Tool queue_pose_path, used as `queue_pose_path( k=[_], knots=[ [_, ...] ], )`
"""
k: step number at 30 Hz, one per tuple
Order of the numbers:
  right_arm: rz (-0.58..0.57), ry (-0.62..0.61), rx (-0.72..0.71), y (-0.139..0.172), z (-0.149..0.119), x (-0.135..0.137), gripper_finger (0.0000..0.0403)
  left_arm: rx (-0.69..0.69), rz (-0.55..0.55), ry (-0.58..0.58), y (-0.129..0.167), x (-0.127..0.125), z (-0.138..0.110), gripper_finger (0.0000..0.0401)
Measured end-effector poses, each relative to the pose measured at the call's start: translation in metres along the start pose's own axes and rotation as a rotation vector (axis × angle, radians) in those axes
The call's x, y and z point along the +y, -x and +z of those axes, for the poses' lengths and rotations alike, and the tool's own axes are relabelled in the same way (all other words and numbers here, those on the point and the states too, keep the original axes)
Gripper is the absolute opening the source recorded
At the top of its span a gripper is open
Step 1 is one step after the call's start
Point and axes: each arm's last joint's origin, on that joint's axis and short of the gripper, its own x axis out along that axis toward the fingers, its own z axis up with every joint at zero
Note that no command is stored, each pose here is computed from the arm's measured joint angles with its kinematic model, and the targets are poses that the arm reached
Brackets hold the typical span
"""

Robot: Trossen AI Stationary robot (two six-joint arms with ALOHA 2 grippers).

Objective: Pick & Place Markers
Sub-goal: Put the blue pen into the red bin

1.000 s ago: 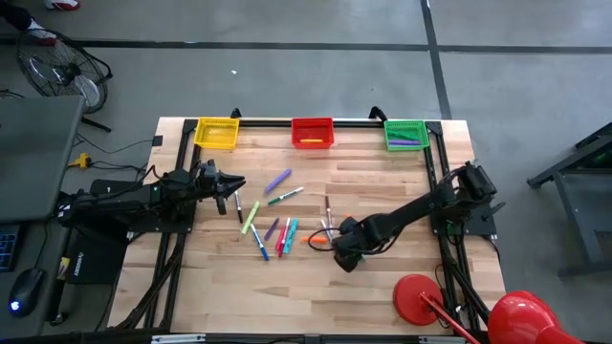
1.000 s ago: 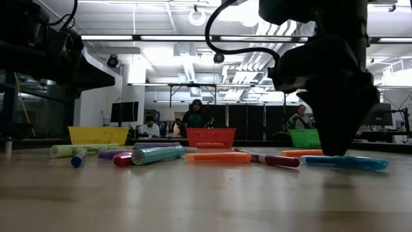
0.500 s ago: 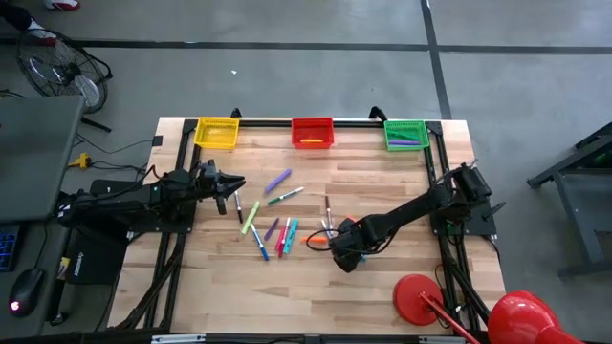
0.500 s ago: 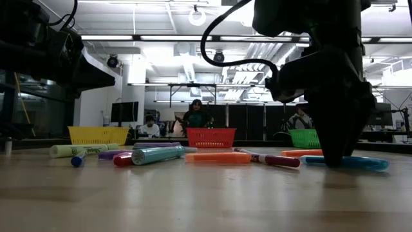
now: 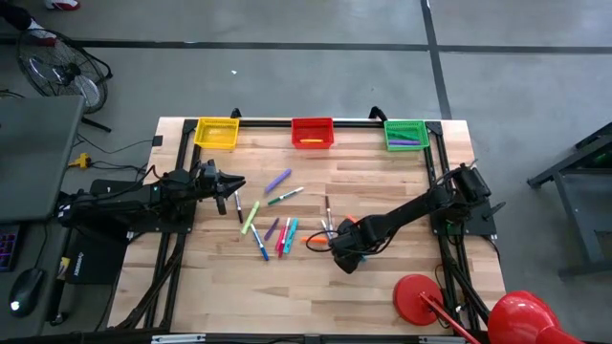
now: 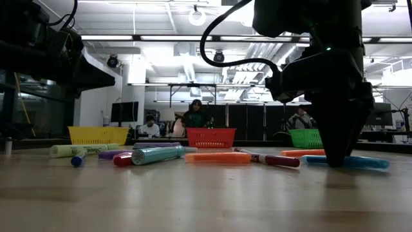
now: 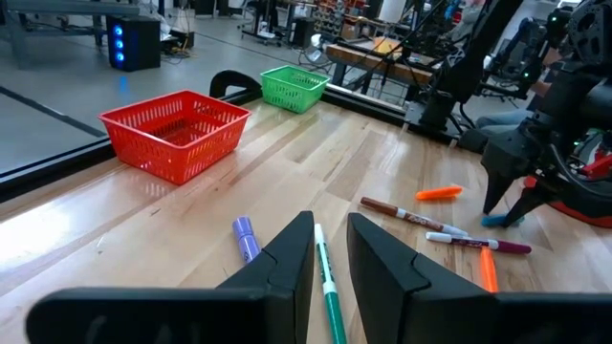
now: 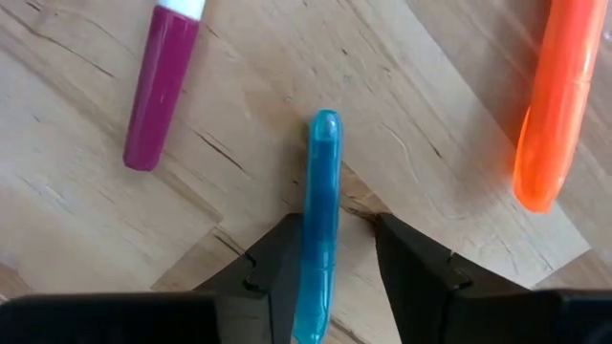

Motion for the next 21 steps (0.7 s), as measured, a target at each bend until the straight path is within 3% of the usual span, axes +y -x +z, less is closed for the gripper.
queue_pose_path(
  k=[21],
  knots=[
    [-0.006, 0.001, -0.047, -0.0004, 0.0015, 0.0005, 0.003, 0.0, 0.0, 0.0, 0.0, 0.0, 0.0, 0.0064]
  ],
)
